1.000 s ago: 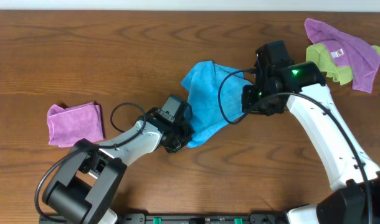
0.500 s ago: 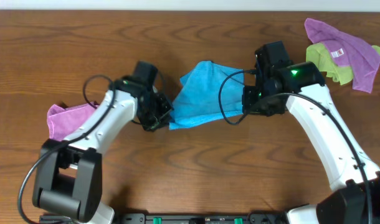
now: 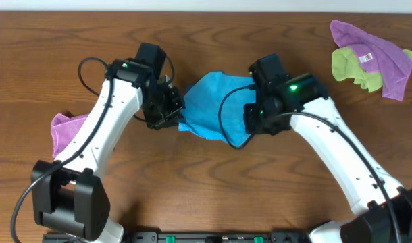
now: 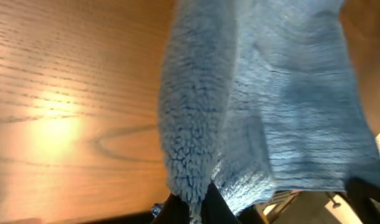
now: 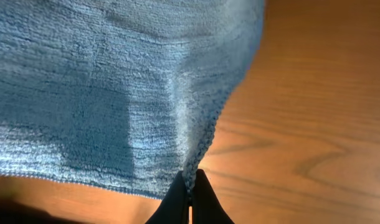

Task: Fold the cloth
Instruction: 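Pull the grippers apart to stretch the blue cloth between them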

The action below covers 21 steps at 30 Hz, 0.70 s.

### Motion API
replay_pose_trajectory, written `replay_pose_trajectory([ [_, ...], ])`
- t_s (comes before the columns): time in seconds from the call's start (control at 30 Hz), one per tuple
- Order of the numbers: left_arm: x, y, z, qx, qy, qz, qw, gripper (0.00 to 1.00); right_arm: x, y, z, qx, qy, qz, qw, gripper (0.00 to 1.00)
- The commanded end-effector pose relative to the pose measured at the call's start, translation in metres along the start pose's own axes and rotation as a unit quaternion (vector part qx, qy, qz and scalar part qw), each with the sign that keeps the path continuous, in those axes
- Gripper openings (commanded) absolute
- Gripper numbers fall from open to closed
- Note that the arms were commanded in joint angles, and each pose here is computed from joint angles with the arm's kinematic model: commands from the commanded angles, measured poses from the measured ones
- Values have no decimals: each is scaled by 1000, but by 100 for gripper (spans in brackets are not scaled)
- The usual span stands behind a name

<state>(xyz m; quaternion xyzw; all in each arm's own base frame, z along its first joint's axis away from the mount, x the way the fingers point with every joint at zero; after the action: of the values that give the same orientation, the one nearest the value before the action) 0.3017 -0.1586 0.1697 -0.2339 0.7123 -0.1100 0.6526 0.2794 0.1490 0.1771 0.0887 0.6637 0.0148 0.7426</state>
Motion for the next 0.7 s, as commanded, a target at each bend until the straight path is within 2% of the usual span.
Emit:
replay_pose_trajectory([
  [0.0, -24, -6, -1, 34, -30, 2, 999, 6, -8, 0, -7, 21, -12, -11, 1000, 1],
  [0.33, -63, -2, -29, 45, -62, 14, 997, 6, -64, -14, -24, 29, -80, 13, 996, 1],
  [0.67, -63, 4, -35, 53, -50, 31, 997, 6, -65, -22, -30, 30, -74, -8, 997, 1],
])
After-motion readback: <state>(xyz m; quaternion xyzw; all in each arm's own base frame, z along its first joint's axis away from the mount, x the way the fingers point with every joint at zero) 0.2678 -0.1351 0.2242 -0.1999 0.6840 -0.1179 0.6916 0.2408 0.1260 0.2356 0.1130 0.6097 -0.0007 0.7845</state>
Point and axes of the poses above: each gripper's point midway between its finger pads, its own x axis out along the fingers, its own y axis along the line the jaws close on, z = x × y, the point moved 3 cm from there along -x, back along the fingers, and after that the axes turned 9 degrees about x, right-handed, at the moved point
